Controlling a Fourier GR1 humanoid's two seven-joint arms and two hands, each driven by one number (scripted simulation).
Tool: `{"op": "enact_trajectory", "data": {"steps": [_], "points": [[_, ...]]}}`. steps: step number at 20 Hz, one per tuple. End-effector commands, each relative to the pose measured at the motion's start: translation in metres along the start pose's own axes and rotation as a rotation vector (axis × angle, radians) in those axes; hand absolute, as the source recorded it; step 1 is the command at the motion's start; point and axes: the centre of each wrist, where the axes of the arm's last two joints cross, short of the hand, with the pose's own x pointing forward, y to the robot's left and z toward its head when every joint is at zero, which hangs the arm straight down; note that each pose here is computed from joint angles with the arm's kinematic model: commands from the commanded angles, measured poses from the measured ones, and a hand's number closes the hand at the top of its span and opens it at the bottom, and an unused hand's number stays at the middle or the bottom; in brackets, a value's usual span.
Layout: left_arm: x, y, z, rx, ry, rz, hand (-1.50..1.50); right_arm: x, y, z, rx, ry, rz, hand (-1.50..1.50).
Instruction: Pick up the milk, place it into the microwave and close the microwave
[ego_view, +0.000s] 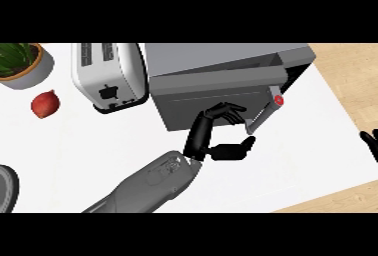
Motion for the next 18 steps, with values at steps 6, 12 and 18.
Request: {"op": "enact_trajectory", "data": {"steps": [6,12,18], "points": [[0.02,0.008,-0.033,0.174,0.032,0.044,-1.5,0.051,-0.041,-0.036,0.042,-0.08,0.418,1.5],[0.022,0.006,-0.034,0.217,0.024,0.064,-1.5,0.058,-0.048,-0.047,0.038,-0.094,0.487,1.5],[0.021,0.008,-0.037,0.236,0.018,0.071,-1.5,0.06,-0.052,-0.056,0.04,-0.117,0.498,1.5]]}}
